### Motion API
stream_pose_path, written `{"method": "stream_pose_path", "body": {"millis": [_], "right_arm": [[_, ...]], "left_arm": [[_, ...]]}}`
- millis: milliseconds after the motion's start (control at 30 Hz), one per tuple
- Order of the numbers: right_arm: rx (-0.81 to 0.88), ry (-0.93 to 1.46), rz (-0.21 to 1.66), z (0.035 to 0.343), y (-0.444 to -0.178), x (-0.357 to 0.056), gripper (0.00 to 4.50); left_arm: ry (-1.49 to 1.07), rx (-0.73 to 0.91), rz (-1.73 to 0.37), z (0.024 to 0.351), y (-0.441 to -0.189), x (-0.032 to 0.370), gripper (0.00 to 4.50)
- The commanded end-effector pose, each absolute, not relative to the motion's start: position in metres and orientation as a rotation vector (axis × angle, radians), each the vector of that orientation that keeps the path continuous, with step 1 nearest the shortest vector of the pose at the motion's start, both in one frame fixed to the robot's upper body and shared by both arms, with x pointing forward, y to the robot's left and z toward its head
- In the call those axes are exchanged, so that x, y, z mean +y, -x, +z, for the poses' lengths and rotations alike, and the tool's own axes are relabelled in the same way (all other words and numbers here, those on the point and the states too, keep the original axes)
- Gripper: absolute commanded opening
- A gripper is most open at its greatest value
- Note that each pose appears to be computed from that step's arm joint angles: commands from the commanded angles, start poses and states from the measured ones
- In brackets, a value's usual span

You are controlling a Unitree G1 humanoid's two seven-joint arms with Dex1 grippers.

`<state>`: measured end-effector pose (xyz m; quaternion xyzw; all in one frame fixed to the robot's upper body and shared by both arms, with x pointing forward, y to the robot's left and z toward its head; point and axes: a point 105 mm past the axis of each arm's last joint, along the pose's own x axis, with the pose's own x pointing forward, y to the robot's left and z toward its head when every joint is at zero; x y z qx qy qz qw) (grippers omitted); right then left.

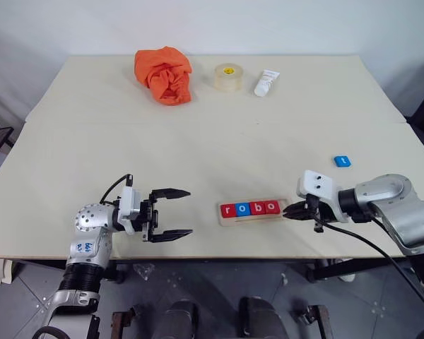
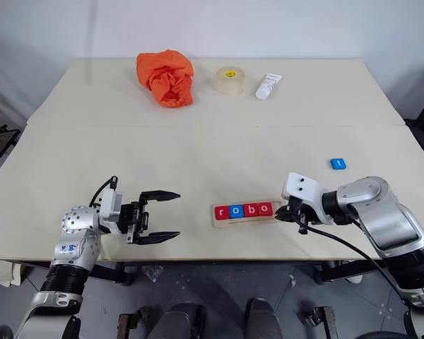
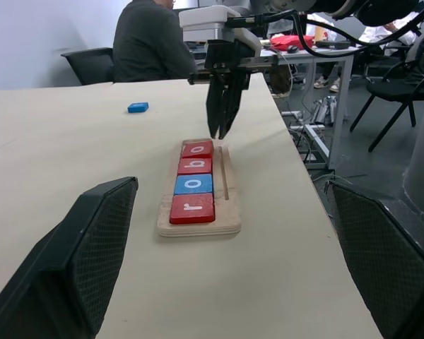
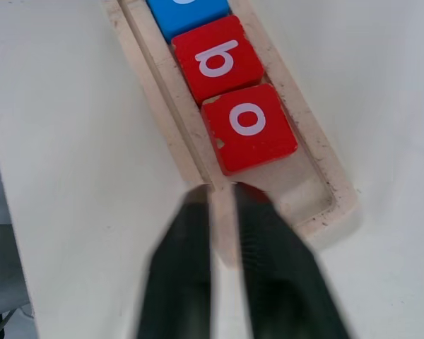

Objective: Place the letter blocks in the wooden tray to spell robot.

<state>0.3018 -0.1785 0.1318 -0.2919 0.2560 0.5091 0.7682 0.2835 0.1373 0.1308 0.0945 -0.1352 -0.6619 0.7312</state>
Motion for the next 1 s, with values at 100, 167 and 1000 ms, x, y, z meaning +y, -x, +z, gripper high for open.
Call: {"method": "stream_pose_path", "body": {"millis": [100,167,1000], "right_arm": [[0.512,0.65,1.118,0.139,-0.309,-0.171,0.02],[0.51,0.65,1.12,0.137,-0.311,-0.169,0.02],[0.452,0.695,0.978,0.136,-0.363,-0.183,0.02]], "left_arm": [[-0.219,-0.313,-1.456,0.135,-0.282,0.138,4.5],[-0.219,-0.312,-1.455,0.135,-0.281,0.139,4.5],[-0.212,-0.317,-1.437,0.132,-0.277,0.138,4.5]]}}
